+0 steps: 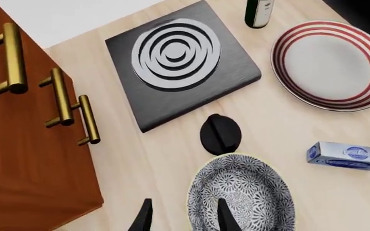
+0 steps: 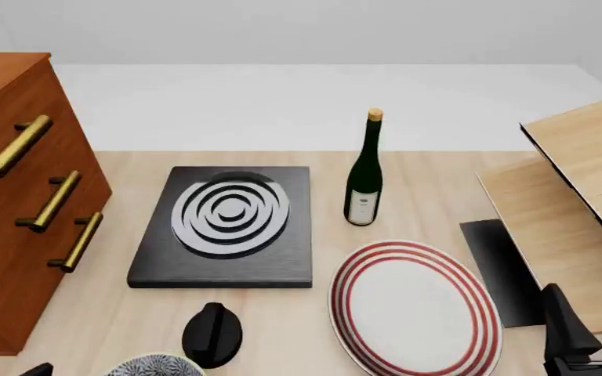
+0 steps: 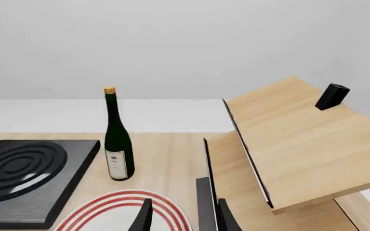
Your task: Pick up the akita bowl and put it on the plate.
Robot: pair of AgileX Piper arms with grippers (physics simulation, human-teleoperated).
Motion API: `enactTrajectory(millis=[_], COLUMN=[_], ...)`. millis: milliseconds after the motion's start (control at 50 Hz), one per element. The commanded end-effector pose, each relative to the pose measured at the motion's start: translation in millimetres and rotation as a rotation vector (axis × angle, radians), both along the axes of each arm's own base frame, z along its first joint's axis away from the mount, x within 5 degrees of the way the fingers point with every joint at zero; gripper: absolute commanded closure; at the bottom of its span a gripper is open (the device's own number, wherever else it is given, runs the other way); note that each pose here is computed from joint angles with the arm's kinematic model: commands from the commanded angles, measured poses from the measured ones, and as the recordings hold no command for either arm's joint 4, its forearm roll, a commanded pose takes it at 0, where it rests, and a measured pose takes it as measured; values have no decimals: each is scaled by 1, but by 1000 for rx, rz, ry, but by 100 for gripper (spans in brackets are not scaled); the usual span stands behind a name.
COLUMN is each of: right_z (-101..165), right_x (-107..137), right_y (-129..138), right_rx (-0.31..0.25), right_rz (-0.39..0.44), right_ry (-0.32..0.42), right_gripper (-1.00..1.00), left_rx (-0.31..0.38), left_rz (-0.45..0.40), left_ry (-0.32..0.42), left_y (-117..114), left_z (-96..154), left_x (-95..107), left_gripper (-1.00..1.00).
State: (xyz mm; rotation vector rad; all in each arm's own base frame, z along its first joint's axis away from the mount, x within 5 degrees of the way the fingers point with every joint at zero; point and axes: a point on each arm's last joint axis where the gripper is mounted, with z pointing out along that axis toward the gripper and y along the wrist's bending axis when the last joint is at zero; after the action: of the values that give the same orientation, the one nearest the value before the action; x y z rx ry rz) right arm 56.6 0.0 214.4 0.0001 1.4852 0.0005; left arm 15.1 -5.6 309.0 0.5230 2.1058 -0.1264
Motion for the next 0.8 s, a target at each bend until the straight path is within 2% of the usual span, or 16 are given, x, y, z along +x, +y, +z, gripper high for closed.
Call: enactTrajectory(millis=[20,280,800], right_z=[0,0,0], right_x=[0,0,0], right_y=[0,0,0], right_rx=[0,0,0], right_rz=[0,0,0], right_ry=[0,0,0], right_gripper=[-100,-100,-100], left_rx=[-15,-46,-61], left_rz=[-8,-13,-18], left_ry=[45,91,161], left_y=[-2,-7,-11], left_z=[-16,-35,-64], left_x=[3,13,18], left_gripper=[-100,-100,-100])
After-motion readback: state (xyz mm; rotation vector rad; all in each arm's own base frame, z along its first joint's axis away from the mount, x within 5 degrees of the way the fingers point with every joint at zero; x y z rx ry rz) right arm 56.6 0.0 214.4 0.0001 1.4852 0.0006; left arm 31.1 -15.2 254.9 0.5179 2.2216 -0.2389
